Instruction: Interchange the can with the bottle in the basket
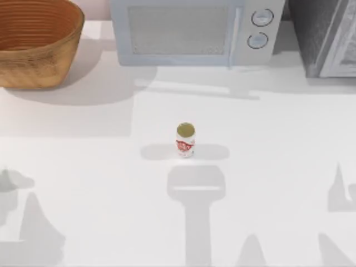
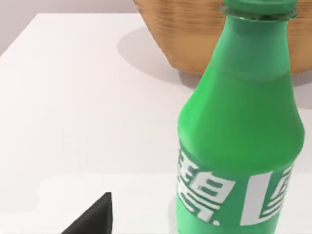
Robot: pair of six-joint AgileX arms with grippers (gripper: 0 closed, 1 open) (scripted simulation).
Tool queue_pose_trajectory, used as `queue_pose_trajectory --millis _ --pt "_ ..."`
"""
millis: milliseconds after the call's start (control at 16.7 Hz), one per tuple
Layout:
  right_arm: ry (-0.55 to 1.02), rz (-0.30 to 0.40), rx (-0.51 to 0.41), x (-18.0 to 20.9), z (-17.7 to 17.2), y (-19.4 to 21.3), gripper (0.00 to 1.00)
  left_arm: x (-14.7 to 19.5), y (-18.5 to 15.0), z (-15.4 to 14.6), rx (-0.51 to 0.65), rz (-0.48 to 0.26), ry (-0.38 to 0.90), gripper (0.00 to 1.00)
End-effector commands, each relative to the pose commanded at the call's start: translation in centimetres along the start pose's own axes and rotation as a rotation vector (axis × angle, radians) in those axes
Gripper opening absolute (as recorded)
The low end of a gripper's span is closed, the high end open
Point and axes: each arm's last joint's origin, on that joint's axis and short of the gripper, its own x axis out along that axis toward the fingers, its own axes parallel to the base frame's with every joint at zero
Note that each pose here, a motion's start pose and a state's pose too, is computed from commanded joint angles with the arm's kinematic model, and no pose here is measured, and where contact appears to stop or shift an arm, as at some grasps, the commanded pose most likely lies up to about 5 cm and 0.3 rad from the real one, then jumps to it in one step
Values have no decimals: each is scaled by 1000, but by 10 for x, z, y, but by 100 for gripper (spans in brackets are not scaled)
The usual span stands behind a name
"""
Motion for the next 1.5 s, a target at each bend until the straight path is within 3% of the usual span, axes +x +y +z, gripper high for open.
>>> queue_pose_trajectory --millis 540,1020,1320,1500 --pt "0 0 0 0 0 0 100 -1 2 -7 -8 -4 10 100" --pt "0 0 0 0 0 0 100 54 4 -6 -2 -1 3 100" --pt "0 0 0 0 0 0 100 59 3 -7 -5 -1 7 100" --pt "0 0 0 0 0 0 100 59 3 -7 -5 -1 7 77"
